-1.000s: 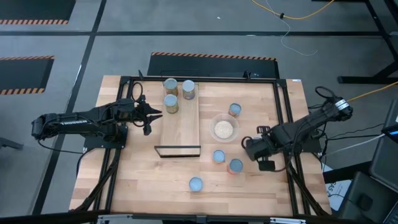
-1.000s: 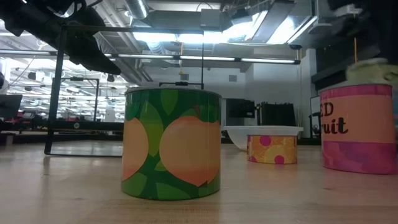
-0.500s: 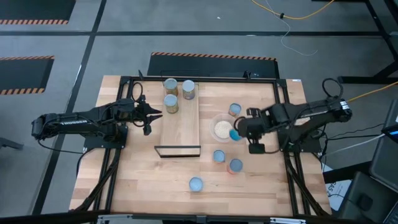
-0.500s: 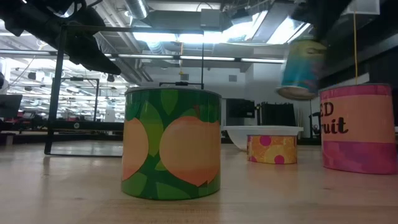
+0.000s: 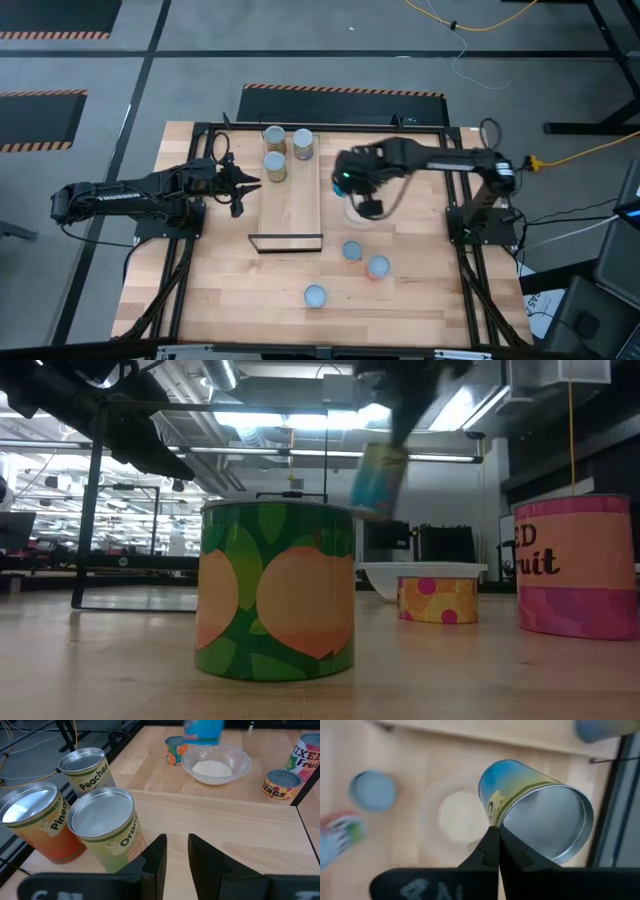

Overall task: Pick and place cans onto a shelf
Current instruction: Put the large canned cherries on the shelf

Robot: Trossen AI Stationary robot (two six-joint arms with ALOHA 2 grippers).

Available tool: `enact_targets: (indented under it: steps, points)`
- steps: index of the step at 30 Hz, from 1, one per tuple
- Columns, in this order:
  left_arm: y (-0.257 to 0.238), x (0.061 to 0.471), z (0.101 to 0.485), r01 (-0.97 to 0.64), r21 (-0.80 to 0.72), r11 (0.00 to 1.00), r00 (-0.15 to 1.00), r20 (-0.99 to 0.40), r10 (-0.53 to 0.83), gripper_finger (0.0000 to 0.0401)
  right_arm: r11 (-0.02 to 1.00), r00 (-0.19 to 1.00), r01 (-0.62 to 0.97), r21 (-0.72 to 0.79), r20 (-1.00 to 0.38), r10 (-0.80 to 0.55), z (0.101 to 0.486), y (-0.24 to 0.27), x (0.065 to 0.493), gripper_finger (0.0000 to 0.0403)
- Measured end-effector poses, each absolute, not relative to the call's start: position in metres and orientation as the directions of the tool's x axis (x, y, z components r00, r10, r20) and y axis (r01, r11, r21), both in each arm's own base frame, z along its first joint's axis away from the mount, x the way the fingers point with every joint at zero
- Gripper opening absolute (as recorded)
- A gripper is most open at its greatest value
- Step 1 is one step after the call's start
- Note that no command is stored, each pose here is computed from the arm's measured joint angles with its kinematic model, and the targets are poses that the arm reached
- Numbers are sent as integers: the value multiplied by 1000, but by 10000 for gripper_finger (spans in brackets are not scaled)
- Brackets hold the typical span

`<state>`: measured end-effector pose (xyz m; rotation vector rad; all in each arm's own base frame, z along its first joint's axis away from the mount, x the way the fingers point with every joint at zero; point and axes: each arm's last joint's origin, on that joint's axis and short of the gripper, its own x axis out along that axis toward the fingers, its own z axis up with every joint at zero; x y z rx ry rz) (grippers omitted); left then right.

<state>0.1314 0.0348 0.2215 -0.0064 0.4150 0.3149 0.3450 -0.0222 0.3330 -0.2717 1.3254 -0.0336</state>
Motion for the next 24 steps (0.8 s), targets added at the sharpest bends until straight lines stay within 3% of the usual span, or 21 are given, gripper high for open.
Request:
enact_targets:
  steps: [11, 24]
  points:
    - [35, 131, 221, -302, 57, 952, 867, -398, 299, 71, 962, 255, -84, -259, -939, -231, 315, -69, 413, 0]
    - [35, 131, 220, -301, 58, 952, 863, -409, 298, 71, 959, 255, -110, -263, -940, -228, 290, -85, 446, 0]
